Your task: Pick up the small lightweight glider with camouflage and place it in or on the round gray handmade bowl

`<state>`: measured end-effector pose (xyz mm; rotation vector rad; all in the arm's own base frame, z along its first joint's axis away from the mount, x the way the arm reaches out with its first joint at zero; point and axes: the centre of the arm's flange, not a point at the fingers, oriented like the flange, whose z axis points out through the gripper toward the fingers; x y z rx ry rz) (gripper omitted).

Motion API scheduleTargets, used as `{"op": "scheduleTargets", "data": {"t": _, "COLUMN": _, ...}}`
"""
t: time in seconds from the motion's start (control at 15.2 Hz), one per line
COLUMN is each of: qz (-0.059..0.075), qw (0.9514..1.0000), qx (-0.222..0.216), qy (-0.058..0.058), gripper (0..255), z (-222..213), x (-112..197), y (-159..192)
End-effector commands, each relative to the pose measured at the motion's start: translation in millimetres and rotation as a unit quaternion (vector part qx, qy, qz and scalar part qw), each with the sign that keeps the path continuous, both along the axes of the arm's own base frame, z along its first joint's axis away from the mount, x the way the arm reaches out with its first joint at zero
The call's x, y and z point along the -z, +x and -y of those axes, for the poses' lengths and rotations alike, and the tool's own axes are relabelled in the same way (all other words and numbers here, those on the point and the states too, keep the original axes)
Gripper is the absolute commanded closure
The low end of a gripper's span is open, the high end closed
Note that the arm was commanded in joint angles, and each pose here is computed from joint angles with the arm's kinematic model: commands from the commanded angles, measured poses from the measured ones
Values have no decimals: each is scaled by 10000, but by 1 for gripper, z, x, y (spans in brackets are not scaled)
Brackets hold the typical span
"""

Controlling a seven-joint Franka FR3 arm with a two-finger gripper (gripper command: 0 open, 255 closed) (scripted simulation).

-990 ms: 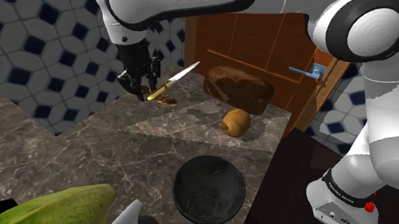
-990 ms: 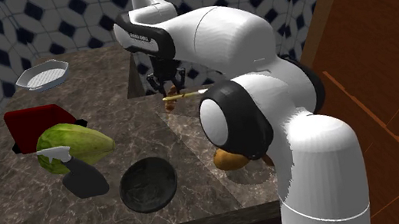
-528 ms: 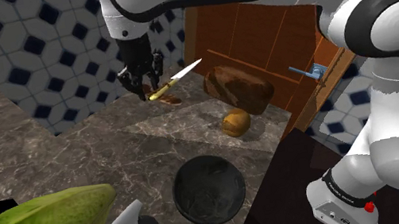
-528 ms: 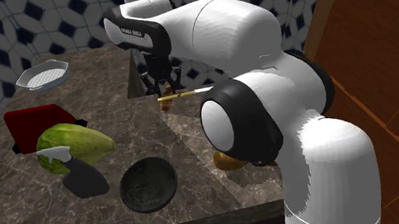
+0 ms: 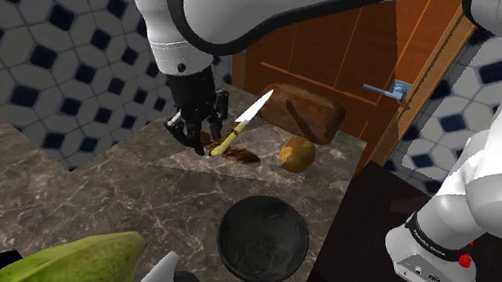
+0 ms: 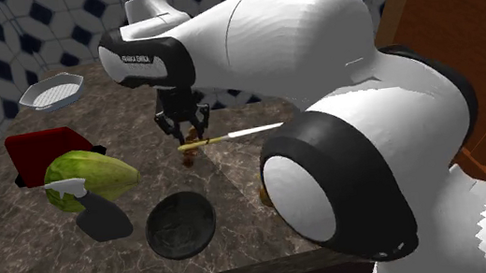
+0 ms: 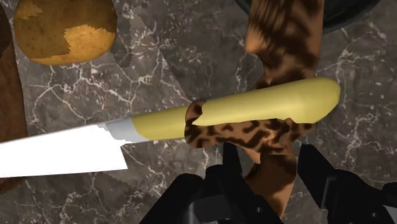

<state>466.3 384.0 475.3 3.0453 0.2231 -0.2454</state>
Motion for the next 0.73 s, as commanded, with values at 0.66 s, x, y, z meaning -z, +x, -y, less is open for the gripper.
{"op": "scheduleTargets", "data": {"t": 0.66, "qz": 3, "qw": 10000, "qx": 5, "qy": -2, "gripper": 255, "z": -26, "x": 2, "y": -157}}
